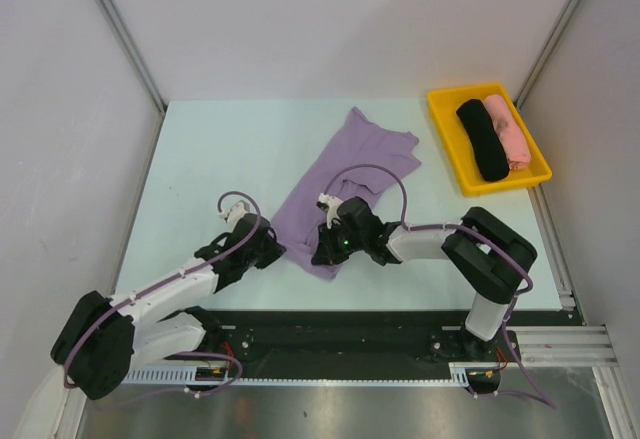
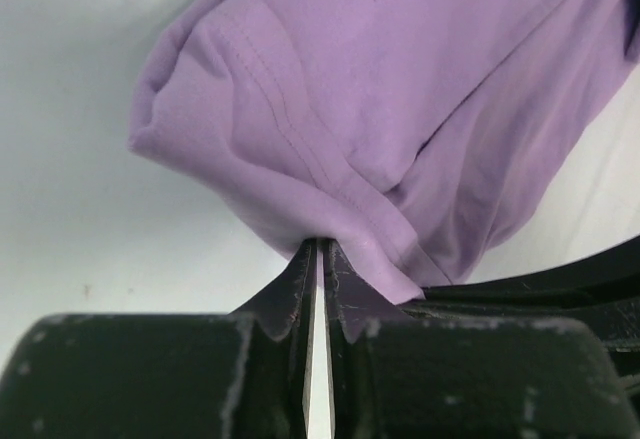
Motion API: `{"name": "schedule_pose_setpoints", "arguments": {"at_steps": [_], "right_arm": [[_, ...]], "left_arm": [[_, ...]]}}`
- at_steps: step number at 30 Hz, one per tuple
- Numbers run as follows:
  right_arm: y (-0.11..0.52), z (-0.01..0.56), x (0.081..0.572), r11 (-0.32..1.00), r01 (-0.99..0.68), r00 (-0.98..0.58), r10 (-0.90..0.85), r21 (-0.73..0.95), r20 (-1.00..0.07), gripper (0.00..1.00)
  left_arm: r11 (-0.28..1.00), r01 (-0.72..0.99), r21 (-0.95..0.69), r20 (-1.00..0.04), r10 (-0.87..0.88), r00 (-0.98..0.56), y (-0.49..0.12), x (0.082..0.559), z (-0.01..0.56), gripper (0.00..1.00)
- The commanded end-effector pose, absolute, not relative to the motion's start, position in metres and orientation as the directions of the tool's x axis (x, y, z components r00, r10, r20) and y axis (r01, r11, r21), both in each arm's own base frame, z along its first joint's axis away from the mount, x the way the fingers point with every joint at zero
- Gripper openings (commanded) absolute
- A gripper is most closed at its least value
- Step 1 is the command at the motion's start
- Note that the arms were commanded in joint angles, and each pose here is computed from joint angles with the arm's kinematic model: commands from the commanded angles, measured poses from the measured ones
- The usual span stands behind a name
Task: Roll the t-shirts
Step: Roll the T-shirt to the center of the board.
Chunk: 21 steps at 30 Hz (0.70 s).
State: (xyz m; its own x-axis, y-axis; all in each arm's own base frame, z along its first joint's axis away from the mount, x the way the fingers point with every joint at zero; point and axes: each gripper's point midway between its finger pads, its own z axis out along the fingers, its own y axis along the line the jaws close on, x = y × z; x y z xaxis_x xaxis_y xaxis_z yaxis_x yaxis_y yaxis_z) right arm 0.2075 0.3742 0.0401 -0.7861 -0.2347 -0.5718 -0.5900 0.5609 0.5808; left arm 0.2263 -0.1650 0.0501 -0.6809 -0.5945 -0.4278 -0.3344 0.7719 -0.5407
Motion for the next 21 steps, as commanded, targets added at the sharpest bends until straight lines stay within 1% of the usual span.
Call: {"name": "schedule_pose_setpoints", "arguments": {"at_steps": [1, 9, 21], "right_arm": [[0.374, 0.040, 0.213, 0.573, -0.570, -0.801, -0.227, 0.589, -0.554, 0.11], [0.372, 0.038, 0.218, 0.582, -0.557, -0.810, -0.224, 0.593, -0.541, 0.11], [0.374, 0.031, 0.220, 0.588, -0.536, -0.828, -0.223, 0.606, -0.515, 0.10]], "left_arm": [[0.750, -0.292, -0.593, -0.468, -0.617, -0.633, -0.170, 0.254, 0.073, 0.10], [0.751, -0.254, -0.609, -0.482, -0.605, -0.633, -0.172, 0.260, 0.086, 0.13], [0.738, -0.308, -0.601, -0.479, -0.640, -0.601, -0.149, 0.275, 0.073, 0.13]]}}
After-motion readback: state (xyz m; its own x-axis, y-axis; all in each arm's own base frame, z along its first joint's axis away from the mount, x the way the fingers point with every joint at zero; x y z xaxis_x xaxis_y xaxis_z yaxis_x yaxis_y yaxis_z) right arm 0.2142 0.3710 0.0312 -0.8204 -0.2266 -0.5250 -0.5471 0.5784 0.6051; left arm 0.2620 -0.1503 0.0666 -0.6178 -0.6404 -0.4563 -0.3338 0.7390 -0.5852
